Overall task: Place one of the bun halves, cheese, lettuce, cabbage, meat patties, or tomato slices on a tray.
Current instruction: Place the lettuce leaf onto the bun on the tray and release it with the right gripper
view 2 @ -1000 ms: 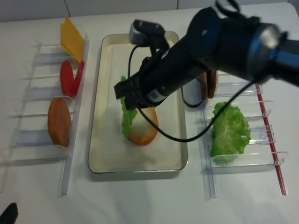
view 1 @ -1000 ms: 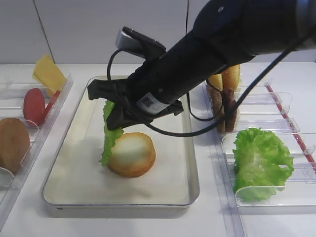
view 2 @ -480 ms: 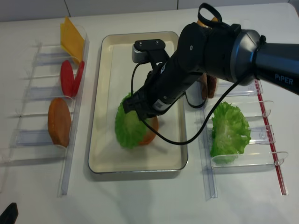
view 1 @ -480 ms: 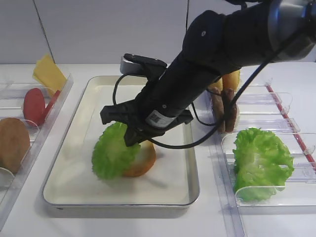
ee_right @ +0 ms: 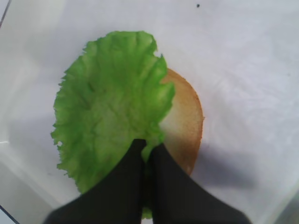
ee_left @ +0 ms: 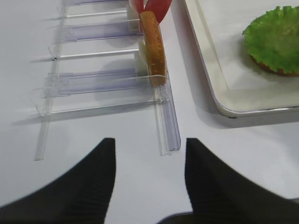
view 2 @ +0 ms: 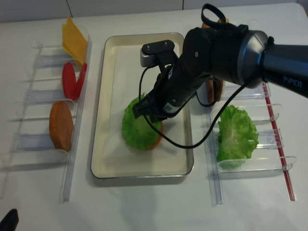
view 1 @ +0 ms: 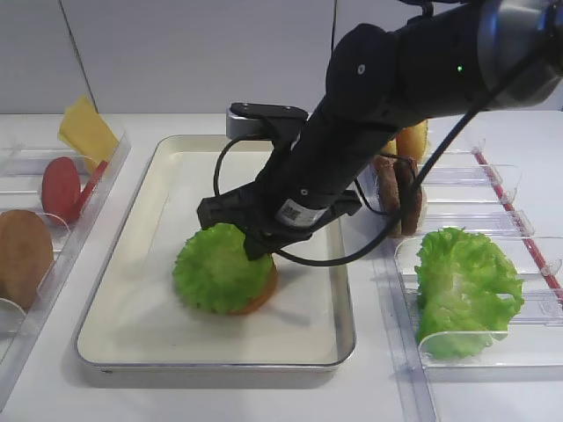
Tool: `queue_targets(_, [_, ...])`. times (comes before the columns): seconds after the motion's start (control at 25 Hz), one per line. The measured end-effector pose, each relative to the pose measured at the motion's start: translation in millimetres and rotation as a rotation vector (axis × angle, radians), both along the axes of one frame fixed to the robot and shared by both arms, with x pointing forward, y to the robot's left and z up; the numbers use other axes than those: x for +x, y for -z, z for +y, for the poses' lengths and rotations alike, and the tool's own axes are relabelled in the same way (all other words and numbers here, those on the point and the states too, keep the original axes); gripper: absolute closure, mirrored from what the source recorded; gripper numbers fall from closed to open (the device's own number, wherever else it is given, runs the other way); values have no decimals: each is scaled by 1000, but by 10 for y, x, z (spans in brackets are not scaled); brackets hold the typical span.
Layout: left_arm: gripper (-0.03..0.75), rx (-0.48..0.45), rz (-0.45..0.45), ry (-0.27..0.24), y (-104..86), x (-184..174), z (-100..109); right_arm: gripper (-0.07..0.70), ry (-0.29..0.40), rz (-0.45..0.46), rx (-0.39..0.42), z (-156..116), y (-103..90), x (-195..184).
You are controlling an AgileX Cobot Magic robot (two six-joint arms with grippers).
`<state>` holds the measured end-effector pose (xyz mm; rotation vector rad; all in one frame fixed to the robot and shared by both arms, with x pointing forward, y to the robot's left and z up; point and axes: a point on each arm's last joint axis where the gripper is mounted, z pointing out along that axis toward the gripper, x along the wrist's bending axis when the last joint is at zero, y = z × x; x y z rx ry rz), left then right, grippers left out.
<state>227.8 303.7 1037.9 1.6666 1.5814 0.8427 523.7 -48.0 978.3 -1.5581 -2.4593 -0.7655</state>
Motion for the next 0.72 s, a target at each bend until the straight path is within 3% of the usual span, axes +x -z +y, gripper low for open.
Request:
queue_targets(0.4, [396, 0, 0, 0, 0, 0, 0, 568, 8, -3, -5, -5, 2, 6])
queue_targets(0.72, [396, 0, 0, 0, 0, 0, 0, 324, -3, -25, -22, -17, 6, 18])
